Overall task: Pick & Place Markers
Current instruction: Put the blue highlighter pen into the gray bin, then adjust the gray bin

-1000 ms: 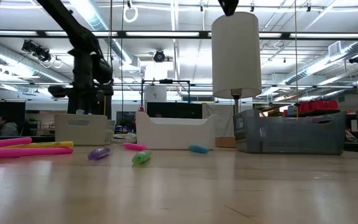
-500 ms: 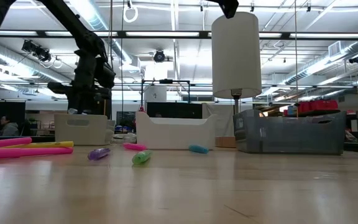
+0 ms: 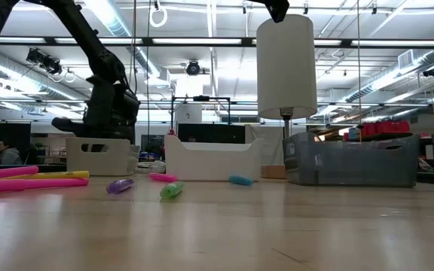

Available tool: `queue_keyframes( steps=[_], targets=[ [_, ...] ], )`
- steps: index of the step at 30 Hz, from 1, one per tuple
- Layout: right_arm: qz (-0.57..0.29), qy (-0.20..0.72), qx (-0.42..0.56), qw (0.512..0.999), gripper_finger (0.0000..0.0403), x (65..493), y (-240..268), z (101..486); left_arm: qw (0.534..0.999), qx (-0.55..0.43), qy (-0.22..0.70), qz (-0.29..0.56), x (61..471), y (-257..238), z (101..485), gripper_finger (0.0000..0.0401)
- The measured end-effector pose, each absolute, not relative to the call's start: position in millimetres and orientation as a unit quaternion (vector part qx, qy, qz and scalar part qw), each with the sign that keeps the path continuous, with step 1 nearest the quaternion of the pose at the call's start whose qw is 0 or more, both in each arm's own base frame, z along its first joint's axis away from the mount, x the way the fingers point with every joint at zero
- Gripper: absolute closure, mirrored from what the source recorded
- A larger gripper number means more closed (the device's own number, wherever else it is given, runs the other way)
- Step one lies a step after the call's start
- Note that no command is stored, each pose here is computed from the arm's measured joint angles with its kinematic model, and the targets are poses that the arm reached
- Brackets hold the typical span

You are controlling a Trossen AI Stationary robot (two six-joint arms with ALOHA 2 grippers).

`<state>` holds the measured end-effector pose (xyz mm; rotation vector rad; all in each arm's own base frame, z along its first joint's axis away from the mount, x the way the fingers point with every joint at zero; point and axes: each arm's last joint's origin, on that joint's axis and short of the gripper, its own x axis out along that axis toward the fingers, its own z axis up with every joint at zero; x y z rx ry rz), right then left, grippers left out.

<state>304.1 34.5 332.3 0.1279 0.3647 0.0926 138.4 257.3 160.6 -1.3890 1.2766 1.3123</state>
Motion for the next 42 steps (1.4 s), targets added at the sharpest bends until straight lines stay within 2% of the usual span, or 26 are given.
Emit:
queue_keyframes(
  steps=[3,11,17,23,31,35,42],
  targets=[
    [0.046,0.181,0.063,0.980,0.0204,304,35,332,0.417,-0.546,0.503,0.525,140,258,161,0.0320],
    [0.046,0.182,0.063,0.980,0.0204,304,35,332,0.414,-0.556,0.495,0.524,141,258,161,0.0226],
    [0.044,0.183,0.074,0.979,0.0204,304,35,332,0.414,-0.559,0.494,0.521,141,258,161,0.0195],
    [0.043,0.190,0.076,0.978,0.0204,304,35,331,0.420,-0.555,0.498,0.517,143,260,165,0.0197],
    [0.043,0.192,0.076,0.978,0.0204,303,35,330,0.491,-0.509,0.519,0.480,168,264,193,0.0213],
    [0.043,0.200,0.075,0.976,0.0204,303,35,329,0.534,-0.485,0.550,0.421,185,257,204,0.0213],
    [0.046,0.214,0.075,0.973,0.0204,302,35,327,0.565,-0.438,0.605,0.350,214,231,215,0.0213]
  ],
)
